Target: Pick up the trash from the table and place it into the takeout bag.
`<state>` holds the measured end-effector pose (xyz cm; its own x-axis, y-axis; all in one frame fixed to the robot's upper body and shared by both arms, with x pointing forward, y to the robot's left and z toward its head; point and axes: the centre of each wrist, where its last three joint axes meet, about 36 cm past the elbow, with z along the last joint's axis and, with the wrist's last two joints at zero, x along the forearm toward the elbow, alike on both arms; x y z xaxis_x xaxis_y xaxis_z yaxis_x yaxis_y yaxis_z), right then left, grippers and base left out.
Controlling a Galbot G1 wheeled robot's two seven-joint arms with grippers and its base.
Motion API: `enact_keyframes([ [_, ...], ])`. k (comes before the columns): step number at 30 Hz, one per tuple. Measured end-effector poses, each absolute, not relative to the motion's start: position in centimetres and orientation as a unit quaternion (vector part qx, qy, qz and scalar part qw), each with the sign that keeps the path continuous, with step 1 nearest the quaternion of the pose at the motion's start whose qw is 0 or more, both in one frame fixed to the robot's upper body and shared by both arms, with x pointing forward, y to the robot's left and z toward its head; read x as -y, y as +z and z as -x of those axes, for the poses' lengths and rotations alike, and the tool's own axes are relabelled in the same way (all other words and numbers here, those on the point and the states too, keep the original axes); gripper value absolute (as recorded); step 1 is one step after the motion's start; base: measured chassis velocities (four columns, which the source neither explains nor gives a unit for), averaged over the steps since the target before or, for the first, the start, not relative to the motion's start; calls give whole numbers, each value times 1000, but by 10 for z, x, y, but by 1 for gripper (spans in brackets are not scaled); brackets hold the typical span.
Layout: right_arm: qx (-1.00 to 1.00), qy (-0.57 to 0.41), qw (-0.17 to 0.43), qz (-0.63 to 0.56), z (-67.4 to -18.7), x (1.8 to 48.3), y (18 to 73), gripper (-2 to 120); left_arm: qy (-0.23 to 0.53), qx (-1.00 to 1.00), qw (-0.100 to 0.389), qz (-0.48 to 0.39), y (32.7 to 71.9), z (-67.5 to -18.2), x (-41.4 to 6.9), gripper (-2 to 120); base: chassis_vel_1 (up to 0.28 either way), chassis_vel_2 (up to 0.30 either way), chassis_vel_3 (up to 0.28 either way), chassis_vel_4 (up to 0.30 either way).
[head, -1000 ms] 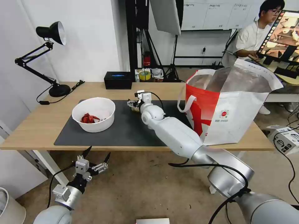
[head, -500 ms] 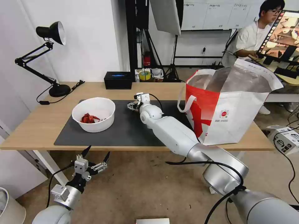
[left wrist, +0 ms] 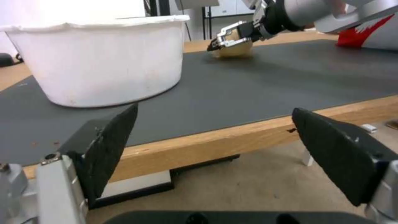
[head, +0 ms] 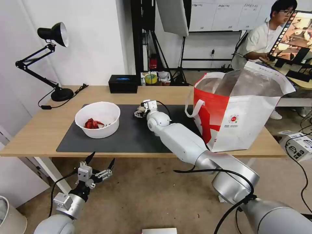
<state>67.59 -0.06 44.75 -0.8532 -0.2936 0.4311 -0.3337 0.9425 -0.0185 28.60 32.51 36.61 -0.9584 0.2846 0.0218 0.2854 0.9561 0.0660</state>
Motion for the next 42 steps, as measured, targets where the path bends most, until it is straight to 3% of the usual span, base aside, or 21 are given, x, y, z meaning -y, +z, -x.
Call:
enact_keyframes([
  [5, 961, 48, 218, -163, -676, 1, 446, 98, -33, 989, 6, 144, 366, -286, -325, 100, 0, 0, 0, 0],
  [8, 961, 48, 220, -163, -675, 1, 444, 89, -33, 989, 6, 144, 365, -286, -324, 100, 0, 0, 0, 0],
  [11, 960, 46, 222, -161, -675, 3, 441, 74, -33, 989, 6, 145, 365, -286, -324, 100, 0, 0, 0, 0],
  [13, 960, 45, 223, -161, -675, 3, 441, 70, -33, 989, 6, 145, 365, -286, -324, 100, 0, 0, 0, 0],
  [14, 961, 43, 223, -161, -673, 3, 439, 60, -33, 989, 7, 146, 365, -285, -324, 100, 0, 0, 0, 0],
  [20, 962, 40, 216, -162, -669, 2, 442, 41, -34, 988, 7, 147, 366, -285, -323, 100, 0, 0, 0, 0],
  [22, 965, 39, 205, -162, -664, 3, 446, 30, -34, 988, 6, 148, 366, -284, -323, 100, 0, 0, 0, 0],
  [28, 973, 44, 165, -157, -633, 19, 454, 11, -34, 988, 5, 149, 367, -284, -321, 100, 0, 0, 0, 0],
  [32, 975, 43, 156, -154, -616, 30, 454, 7, -34, 988, 5, 150, 367, -283, -320, 100, 0, 0, 0, 0],
  [42, 979, 12, 106, -176, -523, 67, 465, 7, -30, 988, 8, 152, 366, -276, -313, 100, 0, 0, 0, 0],
])
